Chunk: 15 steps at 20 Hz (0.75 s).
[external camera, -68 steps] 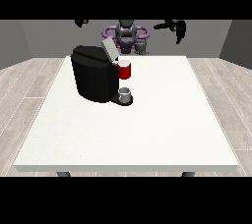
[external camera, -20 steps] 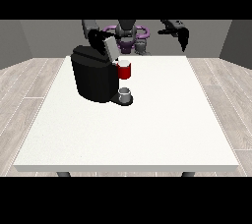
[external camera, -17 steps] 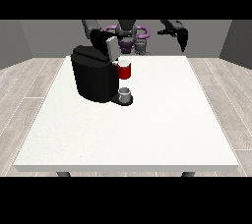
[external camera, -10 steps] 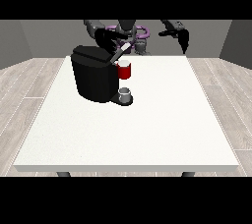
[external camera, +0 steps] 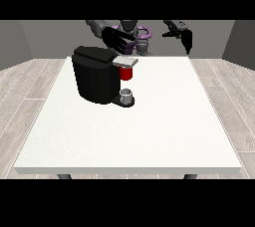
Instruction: Insert the coffee pod into the coffee machine and close the lid
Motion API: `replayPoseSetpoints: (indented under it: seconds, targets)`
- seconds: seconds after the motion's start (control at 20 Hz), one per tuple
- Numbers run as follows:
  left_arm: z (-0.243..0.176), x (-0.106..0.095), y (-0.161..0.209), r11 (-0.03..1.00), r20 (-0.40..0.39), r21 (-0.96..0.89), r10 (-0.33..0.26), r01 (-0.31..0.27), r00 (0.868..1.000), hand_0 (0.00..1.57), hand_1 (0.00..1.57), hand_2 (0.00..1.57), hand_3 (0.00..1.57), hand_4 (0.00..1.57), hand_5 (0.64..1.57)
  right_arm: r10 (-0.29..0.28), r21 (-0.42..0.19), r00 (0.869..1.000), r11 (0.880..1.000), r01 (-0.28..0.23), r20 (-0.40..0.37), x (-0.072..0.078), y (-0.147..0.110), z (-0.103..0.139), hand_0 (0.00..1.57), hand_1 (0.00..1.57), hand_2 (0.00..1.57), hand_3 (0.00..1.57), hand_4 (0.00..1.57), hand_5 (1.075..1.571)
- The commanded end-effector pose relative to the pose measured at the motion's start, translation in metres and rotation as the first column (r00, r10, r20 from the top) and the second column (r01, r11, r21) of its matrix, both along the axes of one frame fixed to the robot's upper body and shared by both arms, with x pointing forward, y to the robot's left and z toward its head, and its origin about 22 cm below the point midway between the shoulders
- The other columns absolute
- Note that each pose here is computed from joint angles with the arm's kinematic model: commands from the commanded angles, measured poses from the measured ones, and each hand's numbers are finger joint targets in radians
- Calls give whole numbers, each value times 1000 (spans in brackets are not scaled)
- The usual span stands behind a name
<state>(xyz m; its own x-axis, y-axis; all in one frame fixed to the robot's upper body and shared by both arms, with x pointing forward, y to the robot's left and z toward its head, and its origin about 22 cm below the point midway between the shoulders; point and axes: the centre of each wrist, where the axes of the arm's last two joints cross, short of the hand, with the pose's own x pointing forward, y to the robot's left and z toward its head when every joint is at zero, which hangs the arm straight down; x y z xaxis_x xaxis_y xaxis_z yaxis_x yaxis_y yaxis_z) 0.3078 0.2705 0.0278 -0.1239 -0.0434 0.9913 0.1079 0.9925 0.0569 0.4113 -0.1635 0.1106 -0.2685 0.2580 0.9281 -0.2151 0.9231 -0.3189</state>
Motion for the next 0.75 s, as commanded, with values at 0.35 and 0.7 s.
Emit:
replayPoseSetpoints:
  seconds: [0.35, 0.7]
  targets:
    - [-19, -11, 5, 1000, 19, -2, 13, -13, 1000, 0, 0, 0, 0, 202, 1571, 150, 92, 987, 984, -155, 57, -22, 43, -19, 0, 0, 0, 0, 259, 1571]
    - [-63, -36, 2, 993, -75, -32, 111, -113, 991, 0, 0, 0, 0, 192, 1571, 163, 287, 979, 950, -122, -123, -89, 20, -105, 0, 0, 0, 0, 157, 1571]
